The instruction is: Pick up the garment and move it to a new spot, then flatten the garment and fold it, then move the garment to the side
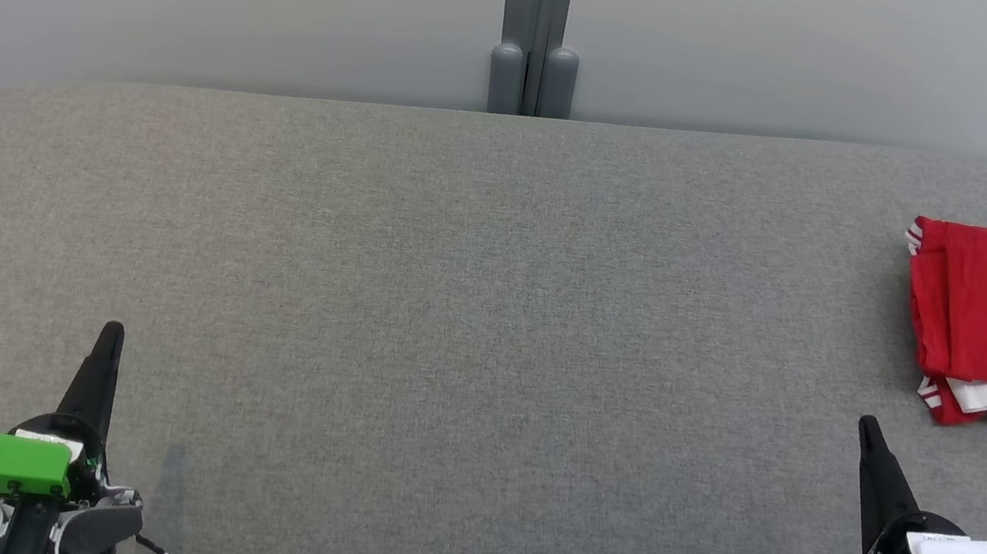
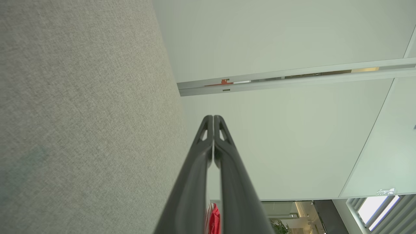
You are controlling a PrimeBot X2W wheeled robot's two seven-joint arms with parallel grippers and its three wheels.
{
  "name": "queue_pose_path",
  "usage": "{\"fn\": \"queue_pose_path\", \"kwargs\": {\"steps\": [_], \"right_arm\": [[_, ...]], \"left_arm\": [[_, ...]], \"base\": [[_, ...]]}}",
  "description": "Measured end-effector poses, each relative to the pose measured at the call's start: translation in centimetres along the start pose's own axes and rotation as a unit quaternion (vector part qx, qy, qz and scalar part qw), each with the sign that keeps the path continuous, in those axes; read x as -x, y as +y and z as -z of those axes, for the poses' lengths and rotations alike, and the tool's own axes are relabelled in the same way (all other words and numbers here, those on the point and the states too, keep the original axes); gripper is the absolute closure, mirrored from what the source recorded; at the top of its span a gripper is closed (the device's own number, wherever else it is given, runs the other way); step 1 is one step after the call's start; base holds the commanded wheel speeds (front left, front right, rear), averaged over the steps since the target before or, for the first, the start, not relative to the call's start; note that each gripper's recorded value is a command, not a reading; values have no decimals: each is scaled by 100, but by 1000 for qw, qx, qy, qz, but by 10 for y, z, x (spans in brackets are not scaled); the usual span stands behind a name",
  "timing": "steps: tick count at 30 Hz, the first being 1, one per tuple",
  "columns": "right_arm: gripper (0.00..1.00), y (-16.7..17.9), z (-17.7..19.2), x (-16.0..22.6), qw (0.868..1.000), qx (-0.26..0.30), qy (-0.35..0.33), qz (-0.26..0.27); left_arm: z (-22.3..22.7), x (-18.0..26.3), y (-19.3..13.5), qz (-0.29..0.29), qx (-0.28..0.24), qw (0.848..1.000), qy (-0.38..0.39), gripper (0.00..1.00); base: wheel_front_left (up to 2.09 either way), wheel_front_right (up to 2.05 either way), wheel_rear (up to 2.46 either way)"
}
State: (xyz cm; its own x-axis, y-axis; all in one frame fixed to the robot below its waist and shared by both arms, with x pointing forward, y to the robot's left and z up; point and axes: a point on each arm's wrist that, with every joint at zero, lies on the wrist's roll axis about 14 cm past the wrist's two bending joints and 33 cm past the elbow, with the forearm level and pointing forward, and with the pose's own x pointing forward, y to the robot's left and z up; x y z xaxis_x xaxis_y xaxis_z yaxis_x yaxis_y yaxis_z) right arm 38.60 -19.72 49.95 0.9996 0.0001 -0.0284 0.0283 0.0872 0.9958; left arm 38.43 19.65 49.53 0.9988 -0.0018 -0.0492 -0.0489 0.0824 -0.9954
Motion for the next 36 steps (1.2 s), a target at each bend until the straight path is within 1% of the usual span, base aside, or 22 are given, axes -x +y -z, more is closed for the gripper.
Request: {"fn": "queue_pose_path", "kwargs": {"steps": [14,36], "right_arm": [[100,4,-3,-2,999,-45,0,-9],[100,5,-3,-2,999,-46,-1,-10]], "left_arm": [[-4,-3,-8,18,43,999,-2,100],[-4,-3,-8,19,43,999,-2,100]], "base": [[0,0,0],[0,0,0]]}}
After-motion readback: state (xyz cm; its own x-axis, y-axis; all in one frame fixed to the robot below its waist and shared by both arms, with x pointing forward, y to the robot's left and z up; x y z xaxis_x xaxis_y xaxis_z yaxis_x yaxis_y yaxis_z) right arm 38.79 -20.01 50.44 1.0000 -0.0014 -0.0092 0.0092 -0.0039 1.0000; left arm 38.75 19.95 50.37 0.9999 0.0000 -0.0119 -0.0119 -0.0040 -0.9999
